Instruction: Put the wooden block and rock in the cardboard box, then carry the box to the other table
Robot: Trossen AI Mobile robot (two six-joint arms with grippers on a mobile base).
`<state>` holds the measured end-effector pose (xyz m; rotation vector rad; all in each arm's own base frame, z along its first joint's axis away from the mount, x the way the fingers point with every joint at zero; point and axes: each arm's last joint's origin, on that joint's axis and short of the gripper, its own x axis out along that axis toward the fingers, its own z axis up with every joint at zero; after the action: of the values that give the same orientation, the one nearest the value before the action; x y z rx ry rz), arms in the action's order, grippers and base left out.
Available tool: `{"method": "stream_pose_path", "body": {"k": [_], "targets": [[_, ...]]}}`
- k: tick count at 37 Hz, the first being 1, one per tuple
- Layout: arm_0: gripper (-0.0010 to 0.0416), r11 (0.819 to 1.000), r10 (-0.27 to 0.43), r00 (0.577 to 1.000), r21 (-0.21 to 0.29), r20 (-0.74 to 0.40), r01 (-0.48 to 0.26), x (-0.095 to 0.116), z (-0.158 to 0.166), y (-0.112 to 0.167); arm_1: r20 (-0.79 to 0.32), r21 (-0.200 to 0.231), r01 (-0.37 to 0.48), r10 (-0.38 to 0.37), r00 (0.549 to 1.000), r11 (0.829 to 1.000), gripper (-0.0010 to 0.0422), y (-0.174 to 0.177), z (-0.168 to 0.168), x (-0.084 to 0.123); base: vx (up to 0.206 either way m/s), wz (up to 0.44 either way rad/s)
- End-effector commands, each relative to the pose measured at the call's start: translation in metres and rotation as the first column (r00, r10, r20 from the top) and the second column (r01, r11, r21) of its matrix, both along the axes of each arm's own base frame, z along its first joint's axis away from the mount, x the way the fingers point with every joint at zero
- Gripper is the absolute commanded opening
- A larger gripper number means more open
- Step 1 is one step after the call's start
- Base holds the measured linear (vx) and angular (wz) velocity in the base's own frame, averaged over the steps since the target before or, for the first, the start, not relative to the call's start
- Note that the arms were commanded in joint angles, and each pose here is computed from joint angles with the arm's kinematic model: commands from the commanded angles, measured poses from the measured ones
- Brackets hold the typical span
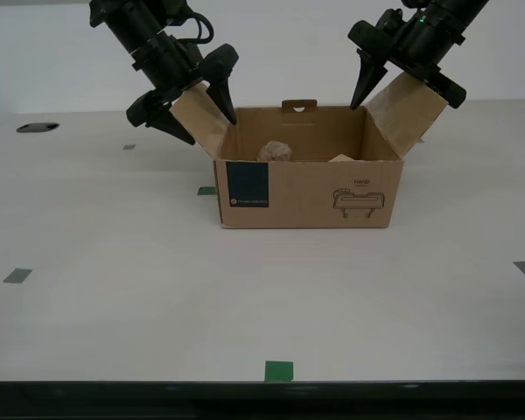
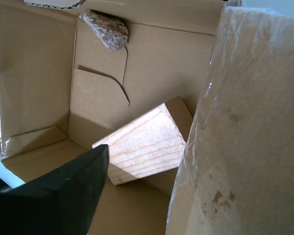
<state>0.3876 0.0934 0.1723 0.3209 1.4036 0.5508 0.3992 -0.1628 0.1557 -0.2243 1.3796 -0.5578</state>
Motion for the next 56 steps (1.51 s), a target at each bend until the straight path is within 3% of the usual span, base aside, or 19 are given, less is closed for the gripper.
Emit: {"method": "stream_pose_path", "body": {"k": [1, 6, 11, 23, 29, 36, 56], "targets": [[0.0294, 1.000, -0.008, 1.000, 0.006, -0.017, 0.008, -0.001, -0.001, 0.001, -0.007, -0.002, 0.003, -0.003, 1.000, 1.000, 0.0388, -0.001, -0.001, -0.001, 0.000, 0.000], [0.0252, 1.000, -0.017, 0.999, 0.005, -0.027, 0.017, -0.001, -0.001, 0.001, -0.007, -0.002, 0.003, -0.003, 1.000, 1.000, 0.0365, -0.001, -0.001, -0.001, 0.000, 0.000], [0.0211, 1.000, -0.018, 0.999, 0.005, -0.030, 0.018, -0.002, -0.001, 0.002, -0.006, -0.003, 0.003, -0.003, 1.000, 1.000, 0.0302, -0.001, -0.001, -0.001, 0.000, 0.000], [0.0118, 1.000, -0.016, 1.000, 0.006, -0.024, 0.016, -0.001, -0.001, 0.002, -0.021, -0.006, -0.025, 0.025, 0.999, 1.000, 0.0085, -0.001, -0.001, -0.001, 0.000, 0.000], [0.0072, 1.000, -0.015, 1.000, 0.006, -0.023, 0.015, -0.001, -0.001, 0.002, -0.031, -0.010, -0.048, 0.048, 0.998, 0.999, -0.0001, -0.001, -0.001, 0.000, 0.000, 0.000], [-0.0004, 1.000, -0.008, 1.000, 0.006, -0.019, 0.008, -0.001, -0.001, 0.003, -0.050, -0.012, -0.082, 0.082, 0.995, 0.997, -0.0004, -0.001, -0.001, 0.000, 0.000, 0.000], [-0.0002, 1.000, 0.004, 0.999, 0.006, -0.033, -0.003, -0.006, 0.008, 0.004, -0.011, -0.034, -0.086, 0.086, 0.996, 0.996, -0.0002, 0.001, 0.028, -0.007, 0.000, 0.000]]}}
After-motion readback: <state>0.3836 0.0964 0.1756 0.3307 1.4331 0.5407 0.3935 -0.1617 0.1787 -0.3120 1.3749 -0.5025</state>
